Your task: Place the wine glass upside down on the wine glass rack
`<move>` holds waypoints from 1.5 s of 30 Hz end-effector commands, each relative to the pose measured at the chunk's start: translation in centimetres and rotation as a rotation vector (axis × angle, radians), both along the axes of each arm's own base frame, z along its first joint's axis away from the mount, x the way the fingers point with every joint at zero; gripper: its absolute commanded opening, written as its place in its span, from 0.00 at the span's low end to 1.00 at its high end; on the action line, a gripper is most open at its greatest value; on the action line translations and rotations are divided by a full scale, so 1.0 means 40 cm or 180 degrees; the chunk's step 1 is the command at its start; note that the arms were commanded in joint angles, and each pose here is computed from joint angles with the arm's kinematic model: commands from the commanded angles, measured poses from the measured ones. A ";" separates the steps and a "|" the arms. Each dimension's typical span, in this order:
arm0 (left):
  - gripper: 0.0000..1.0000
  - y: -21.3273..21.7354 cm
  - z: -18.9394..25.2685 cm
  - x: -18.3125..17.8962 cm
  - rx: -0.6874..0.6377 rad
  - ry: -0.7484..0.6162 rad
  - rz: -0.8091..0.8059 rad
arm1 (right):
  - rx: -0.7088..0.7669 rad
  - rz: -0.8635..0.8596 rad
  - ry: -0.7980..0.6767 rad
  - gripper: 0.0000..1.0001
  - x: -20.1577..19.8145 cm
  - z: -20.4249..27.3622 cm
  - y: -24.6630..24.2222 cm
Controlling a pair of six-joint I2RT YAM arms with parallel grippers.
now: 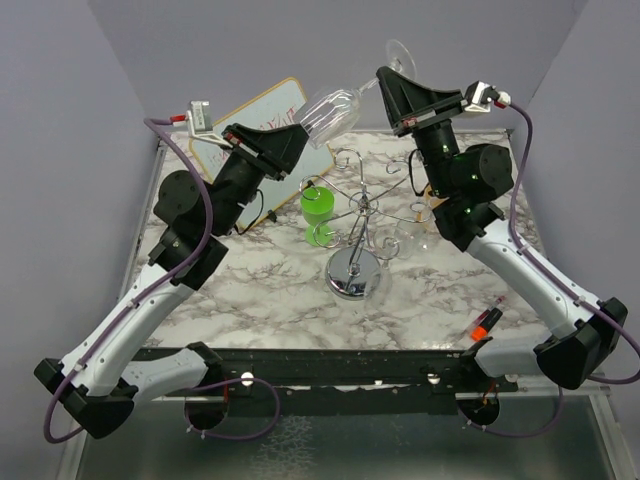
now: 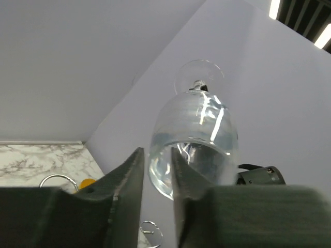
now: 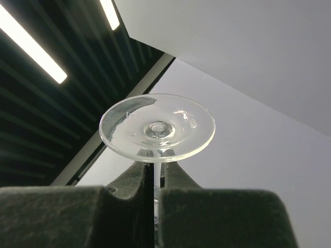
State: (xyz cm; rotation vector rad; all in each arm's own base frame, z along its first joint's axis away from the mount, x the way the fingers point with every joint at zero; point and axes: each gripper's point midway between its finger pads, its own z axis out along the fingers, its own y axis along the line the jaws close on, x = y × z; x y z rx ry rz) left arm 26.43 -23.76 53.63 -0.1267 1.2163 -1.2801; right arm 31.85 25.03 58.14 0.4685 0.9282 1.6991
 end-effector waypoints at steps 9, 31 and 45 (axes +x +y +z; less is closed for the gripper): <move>0.85 0.054 -0.081 -0.142 0.0697 -0.0279 -0.0150 | -0.0438 -0.0433 -0.0679 0.01 -0.066 0.040 -0.039; 0.90 -0.034 -0.047 -0.207 0.1771 -0.0384 -0.0996 | -0.1577 0.0719 -0.2232 0.01 -0.255 -0.026 0.153; 0.71 -0.067 -0.102 -0.190 0.1948 -0.0311 -0.1169 | -0.1696 0.1289 -0.2552 0.01 -0.355 -0.086 0.188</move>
